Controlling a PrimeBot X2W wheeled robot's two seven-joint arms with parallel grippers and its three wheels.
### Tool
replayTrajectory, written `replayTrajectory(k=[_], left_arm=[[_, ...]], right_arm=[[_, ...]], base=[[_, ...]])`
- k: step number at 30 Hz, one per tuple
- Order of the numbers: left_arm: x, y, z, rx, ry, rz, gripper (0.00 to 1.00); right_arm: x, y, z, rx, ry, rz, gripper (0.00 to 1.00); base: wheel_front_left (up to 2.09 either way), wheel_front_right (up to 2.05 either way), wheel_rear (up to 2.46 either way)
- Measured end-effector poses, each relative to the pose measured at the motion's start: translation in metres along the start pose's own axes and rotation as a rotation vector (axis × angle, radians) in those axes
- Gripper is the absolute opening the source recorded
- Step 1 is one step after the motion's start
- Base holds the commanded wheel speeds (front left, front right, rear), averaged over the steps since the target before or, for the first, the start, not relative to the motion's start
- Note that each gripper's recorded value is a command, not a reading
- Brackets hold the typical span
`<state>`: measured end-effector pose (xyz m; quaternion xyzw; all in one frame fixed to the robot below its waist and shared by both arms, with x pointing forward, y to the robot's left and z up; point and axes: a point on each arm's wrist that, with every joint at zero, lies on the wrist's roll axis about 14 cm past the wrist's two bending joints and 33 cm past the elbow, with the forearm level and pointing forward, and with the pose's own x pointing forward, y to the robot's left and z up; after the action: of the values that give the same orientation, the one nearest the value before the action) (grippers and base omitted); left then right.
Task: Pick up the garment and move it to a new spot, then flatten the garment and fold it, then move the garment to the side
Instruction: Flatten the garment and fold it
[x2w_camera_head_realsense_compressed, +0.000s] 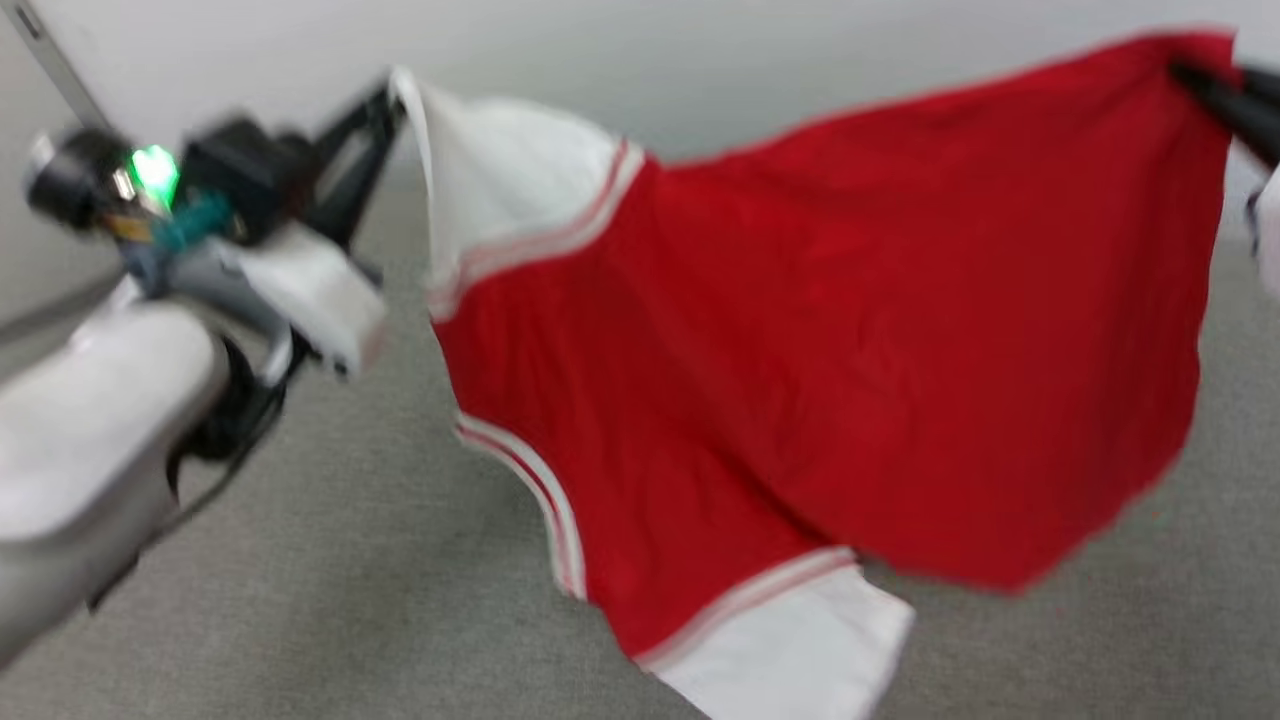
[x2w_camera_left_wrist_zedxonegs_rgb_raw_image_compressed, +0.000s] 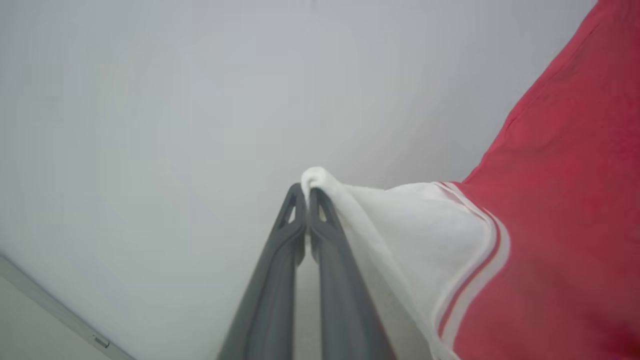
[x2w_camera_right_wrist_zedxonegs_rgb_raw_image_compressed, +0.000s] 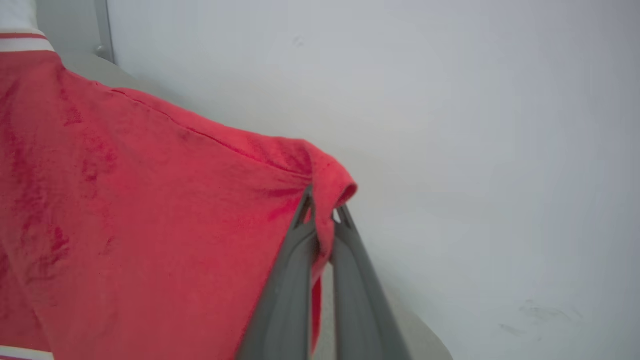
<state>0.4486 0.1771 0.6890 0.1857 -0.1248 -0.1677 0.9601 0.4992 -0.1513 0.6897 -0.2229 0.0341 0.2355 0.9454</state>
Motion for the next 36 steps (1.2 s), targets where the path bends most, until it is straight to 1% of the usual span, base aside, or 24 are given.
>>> replayTrajectory(k=[3,8,15,19,23,28,32,36], left_arm=[[0.034,0.015,0.023,0.061,-0.061,0.005,0.0],[0.089,0.044,0.05,0.098,-0.147,0.053,0.0],[0.155,0.071,0.07,0.153,-0.227,0.096,0.0],[0.185,0.086,0.08,0.158,-0.275,0.125,0.0],[0.209,0.096,0.073,0.156,-0.294,0.144,0.0],[0.228,0.096,0.054,0.139,-0.291,0.144,0.0],[0.234,0.096,0.042,0.129,-0.279,0.143,0.0],[0.24,0.092,0.012,0.114,-0.23,0.134,0.0]], right_arm=[[0.014,-0.022,0.019,-0.023,-0.052,-0.06,0.0],[0.045,-0.054,0.045,-0.047,-0.124,-0.14,0.0],[0.09,-0.096,0.063,-0.071,-0.191,-0.24,0.0],[0.118,-0.109,0.069,-0.089,-0.221,-0.268,0.0],[0.14,-0.121,0.075,-0.1,-0.262,-0.293,0.0],[0.166,-0.125,0.065,-0.102,-0.27,-0.298,0.0],[0.181,-0.118,0.052,-0.098,-0.255,-0.276,0.0],[0.202,-0.106,0.02,-0.092,-0.196,-0.235,0.0]], base=[[0.0,0.0,0.0],[0.0,0.0,0.0],[0.0,0.0,0.0],[0.0,0.0,0.0],[0.0,0.0,0.0],[0.0,0.0,0.0],[0.0,0.0,0.0],[0.0,0.0,0.0]])
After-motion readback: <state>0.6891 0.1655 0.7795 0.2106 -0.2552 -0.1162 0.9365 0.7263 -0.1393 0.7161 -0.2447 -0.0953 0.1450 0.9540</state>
